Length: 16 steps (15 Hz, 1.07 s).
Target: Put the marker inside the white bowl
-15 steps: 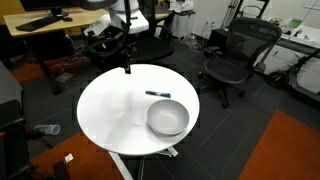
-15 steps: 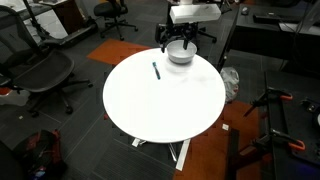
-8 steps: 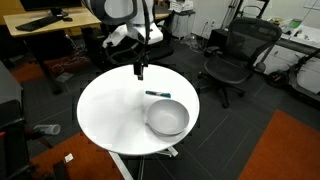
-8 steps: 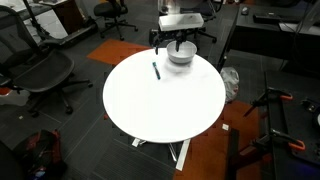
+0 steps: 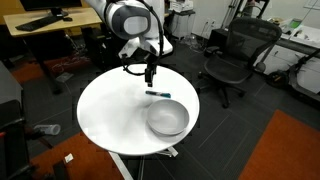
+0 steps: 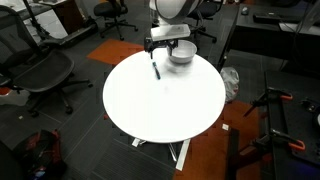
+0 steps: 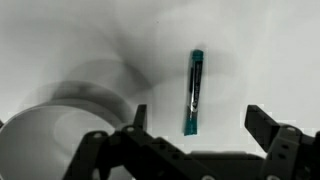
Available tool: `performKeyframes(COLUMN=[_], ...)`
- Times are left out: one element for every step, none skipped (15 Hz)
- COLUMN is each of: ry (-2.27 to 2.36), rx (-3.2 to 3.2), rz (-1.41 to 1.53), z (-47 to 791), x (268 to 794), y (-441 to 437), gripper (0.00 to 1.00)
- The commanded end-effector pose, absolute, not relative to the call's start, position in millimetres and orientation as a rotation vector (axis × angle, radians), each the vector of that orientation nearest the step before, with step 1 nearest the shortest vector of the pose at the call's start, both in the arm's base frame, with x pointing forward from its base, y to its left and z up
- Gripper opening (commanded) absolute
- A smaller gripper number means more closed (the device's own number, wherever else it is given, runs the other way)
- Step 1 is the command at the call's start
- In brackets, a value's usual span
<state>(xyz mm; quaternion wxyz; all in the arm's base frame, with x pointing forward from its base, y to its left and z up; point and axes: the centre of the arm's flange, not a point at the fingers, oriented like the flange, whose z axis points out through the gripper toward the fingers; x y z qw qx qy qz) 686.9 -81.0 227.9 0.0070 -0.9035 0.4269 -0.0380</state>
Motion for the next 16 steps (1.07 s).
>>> performKeyframes(ry=[1.351, 1.347, 1.334, 1.328, 1.329, 1.328, 1.328, 1.328, 1.328, 1.323, 1.319, 1.32, 1.322, 1.321, 1.323, 1.324], rx=[-2.821, -2.822, -2.824, -2.825, -2.825, -2.823, -2.824, -2.824, -2.827, -2.829, -2.831, -2.834, -2.835, -2.837, -2.838, -2.839], rz=[-0.124, -0.134, -0.147, -0.148, -0.148, -0.142, -0.14, -0.138, -0.134, -0.134, -0.133, -0.132, -0.129, -0.126, -0.122, -0.12], z=[215, 211, 207, 203, 199, 196, 192, 189, 185, 182, 178, 174, 170, 166, 162, 159], x=[712, 715, 718, 720, 722, 724, 726, 727, 729, 730, 731, 732, 734, 735, 736, 737], y=[-84, -85, -85, -86, -87, -88, -88, -88, -89, -89, -90, -91, -91, -92, -93, -94], gripper=[1.0, 1.0, 1.0, 1.0, 1.0, 1.0, 1.0, 1.0, 1.0, 1.0, 1.0, 1.0, 1.0, 1.0, 1.0, 1.0])
